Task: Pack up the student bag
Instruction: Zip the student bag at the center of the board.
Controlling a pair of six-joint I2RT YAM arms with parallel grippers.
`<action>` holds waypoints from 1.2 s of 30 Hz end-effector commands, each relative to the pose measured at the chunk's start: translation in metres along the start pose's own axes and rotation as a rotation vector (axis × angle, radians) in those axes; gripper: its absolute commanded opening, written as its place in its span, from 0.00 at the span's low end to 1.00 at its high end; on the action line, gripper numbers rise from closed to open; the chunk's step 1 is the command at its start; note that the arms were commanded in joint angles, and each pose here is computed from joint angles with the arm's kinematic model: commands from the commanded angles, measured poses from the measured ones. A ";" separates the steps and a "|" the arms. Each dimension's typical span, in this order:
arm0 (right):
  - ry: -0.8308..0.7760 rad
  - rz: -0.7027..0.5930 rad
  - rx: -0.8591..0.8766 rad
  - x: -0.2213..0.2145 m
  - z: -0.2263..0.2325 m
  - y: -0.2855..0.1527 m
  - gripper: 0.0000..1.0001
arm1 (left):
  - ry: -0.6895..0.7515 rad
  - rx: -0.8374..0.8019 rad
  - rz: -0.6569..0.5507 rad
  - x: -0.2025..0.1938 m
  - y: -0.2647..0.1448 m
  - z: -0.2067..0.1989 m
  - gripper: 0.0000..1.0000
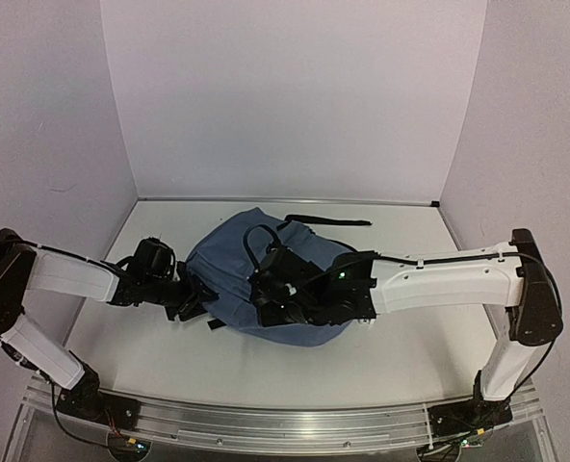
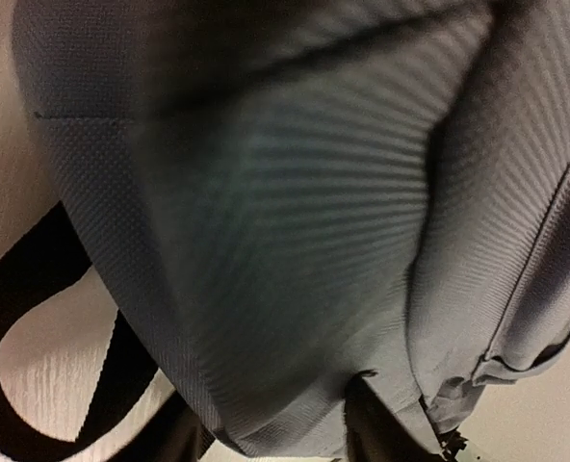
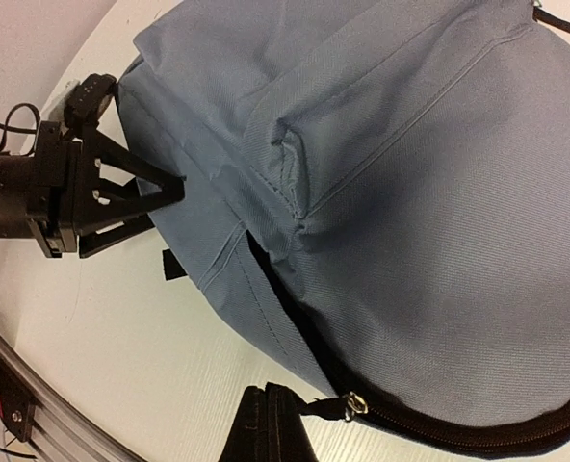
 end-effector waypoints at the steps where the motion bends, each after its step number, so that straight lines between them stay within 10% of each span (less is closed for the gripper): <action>1: 0.021 -0.112 -0.013 0.022 0.006 -0.015 0.00 | 0.025 -0.074 -0.038 0.014 0.006 -0.027 0.24; 5: -0.003 -0.134 -0.126 0.020 -0.008 -0.018 0.00 | 0.040 -0.010 -0.101 0.021 -0.002 -0.025 0.01; 25: 0.022 -0.152 -0.453 0.026 -0.091 -0.038 0.00 | 0.098 0.035 -0.228 0.117 -0.055 0.008 0.00; 33: 0.053 -0.145 -0.142 0.046 -0.065 -0.027 0.00 | 0.275 0.001 -0.261 0.182 -0.044 -0.028 0.00; 36: 0.048 -0.125 0.013 0.049 -0.042 -0.020 0.00 | 0.299 -0.015 -0.275 0.191 -0.046 -0.039 0.22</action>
Point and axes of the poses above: each gripper's point midway between its finger pads, its own y axis out along the fingers, its own z axis along the line the jaws close on, x = y × z, the point moved 7 cm from there along -y, back along the fingers, and after that the axes turned 2 degrees about y, right-handed, at the moved point
